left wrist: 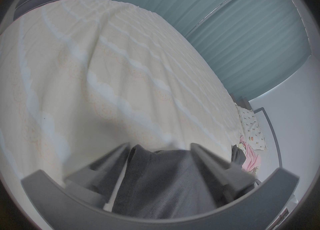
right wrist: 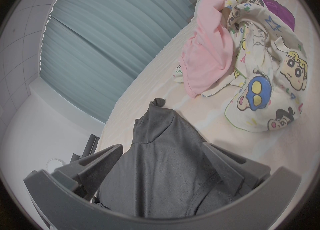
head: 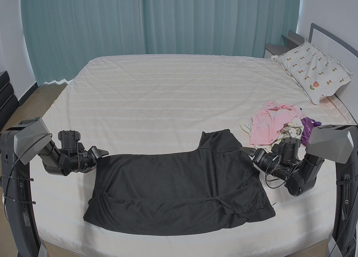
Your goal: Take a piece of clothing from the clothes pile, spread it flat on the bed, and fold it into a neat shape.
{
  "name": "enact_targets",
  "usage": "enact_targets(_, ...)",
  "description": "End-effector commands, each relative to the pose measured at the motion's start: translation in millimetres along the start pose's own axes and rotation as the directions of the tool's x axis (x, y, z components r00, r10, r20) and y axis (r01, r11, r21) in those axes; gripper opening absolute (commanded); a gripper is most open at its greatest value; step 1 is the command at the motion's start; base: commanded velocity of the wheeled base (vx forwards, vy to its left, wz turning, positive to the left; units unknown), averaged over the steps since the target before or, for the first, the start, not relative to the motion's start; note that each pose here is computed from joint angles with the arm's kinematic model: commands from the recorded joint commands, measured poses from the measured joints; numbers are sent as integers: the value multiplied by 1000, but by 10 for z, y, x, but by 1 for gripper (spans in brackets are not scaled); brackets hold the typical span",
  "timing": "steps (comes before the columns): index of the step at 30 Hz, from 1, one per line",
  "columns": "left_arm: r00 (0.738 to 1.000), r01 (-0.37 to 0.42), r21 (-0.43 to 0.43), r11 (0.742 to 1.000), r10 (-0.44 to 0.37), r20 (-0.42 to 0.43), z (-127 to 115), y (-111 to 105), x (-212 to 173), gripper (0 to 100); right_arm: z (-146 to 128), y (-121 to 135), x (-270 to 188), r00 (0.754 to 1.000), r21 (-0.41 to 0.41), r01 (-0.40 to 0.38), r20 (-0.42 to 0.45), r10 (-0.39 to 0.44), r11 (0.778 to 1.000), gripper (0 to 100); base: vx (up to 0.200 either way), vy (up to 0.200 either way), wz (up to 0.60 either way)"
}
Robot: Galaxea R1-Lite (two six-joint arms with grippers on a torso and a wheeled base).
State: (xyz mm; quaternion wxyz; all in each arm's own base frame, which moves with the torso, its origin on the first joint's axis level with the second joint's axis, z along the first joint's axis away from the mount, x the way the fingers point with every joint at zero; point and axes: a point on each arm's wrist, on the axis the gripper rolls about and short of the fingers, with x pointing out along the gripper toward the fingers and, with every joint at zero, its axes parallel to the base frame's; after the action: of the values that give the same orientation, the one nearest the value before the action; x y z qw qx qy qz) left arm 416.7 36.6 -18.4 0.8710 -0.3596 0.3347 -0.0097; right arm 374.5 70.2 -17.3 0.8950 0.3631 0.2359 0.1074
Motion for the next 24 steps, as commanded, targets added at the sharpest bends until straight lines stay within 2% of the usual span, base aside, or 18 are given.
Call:
enact_targets(1, 1000, -1, -3, 1000, 2, 5, 5, 20, 50, 0, 1, -1, 13, 1000, -2, -1, 2, 1, 1000, 100, 0, 0, 0)
enact_targets(5, 999, 0, -55, 998, 3, 52, 57, -4, 62, 0, 109, 87, 72, 999, -55, -35, 29, 36, 998, 100, 0, 0, 0)
enact_targets(8, 996, 15, -86, 996, -7, 86, 85, -22, 59, 0, 182, 130, 128, 998, -145, -54, 22, 58, 988, 100, 0, 0, 0)
enact_targets(13, 994, 34, -102, 994, -23, 109, 84, -25, 49, 0, 260, 183, 325, 996, -224, -82, -53, 72, 971, 100, 0, 0, 0)
enact_targets(16, 993, 45, -133, 990, -29, 117, 104, -45, 39, 0, 279, 139, 501, 996, -298, -75, -72, 56, 952, 100, 0, 0, 0)
enact_targets(17, 992, 54, -168, 984, -33, 124, 121, -51, 34, 0, 293, 111, 610, 995, -345, -68, -86, 41, 936, 100, 0, 0, 0)
enact_targets(19, 991, 58, -189, 980, -34, 127, 132, -52, 29, 0, 298, 81, 725, 994, -385, -62, -105, 23, 921, 100, 0, 0, 0)
enact_targets(24, 990, 67, -183, 981, -42, 135, 102, -40, 26, 0, 317, -12, 990, 993, -405, -52, -116, 5, 913, 100, 0, 0, 0)
